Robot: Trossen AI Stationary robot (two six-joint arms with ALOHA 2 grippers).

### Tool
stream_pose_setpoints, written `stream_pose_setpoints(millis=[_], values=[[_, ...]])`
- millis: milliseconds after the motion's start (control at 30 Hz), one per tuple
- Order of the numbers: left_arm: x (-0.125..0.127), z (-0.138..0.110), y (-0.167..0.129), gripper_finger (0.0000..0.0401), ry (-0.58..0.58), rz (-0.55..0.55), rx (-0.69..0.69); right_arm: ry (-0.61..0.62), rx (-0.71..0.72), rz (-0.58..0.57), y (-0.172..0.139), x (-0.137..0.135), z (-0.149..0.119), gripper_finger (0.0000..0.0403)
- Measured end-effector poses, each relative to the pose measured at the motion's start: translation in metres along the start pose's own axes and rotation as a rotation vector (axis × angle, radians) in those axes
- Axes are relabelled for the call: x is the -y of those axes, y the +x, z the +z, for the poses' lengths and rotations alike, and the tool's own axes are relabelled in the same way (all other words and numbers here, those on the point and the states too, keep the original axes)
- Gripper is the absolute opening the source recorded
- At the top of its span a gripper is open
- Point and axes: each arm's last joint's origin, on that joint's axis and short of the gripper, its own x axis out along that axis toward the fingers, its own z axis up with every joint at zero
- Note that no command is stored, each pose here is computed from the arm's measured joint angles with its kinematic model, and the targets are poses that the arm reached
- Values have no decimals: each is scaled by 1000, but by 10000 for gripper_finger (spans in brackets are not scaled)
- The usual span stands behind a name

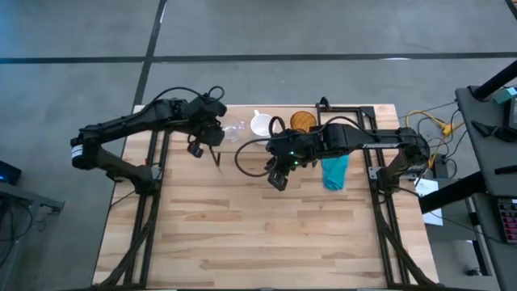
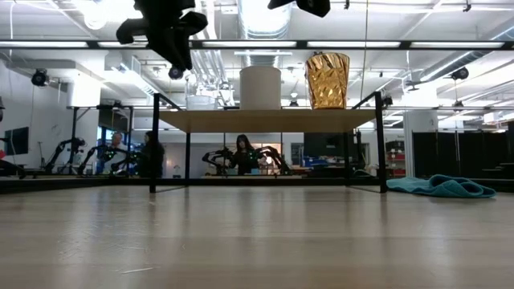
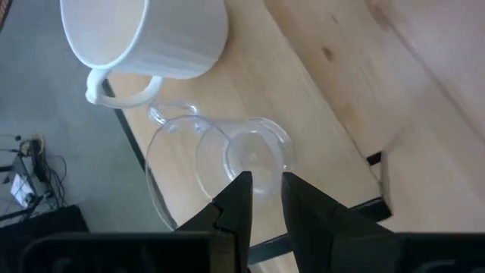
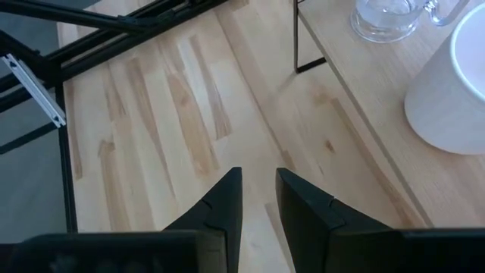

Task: Stack small to large cups/mugs on shelf
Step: Adjust the transparent mug on the shelf

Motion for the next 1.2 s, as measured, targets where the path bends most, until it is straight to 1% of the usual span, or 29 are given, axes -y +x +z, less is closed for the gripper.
stream_pose_setpoints(millis=[133, 300, 500, 1000, 1200], values=[[-3, 1, 5, 59, -3, 8, -16, 0, 0, 0, 0, 0, 0, 77], [-4, 0, 5, 59, 16, 13, -22, 0, 0, 0, 0, 0, 0, 77], [-5, -2, 6, 59, 9, 20, -38, -1, 0, 0, 0, 0, 0, 77], [-4, -3, 8, 59, 4, 6, -40, -4, 0, 0, 0, 0, 0, 77], [-4, -3, 8, 59, -28, 3, -36, -4, 0, 0, 0, 0, 0, 77]])
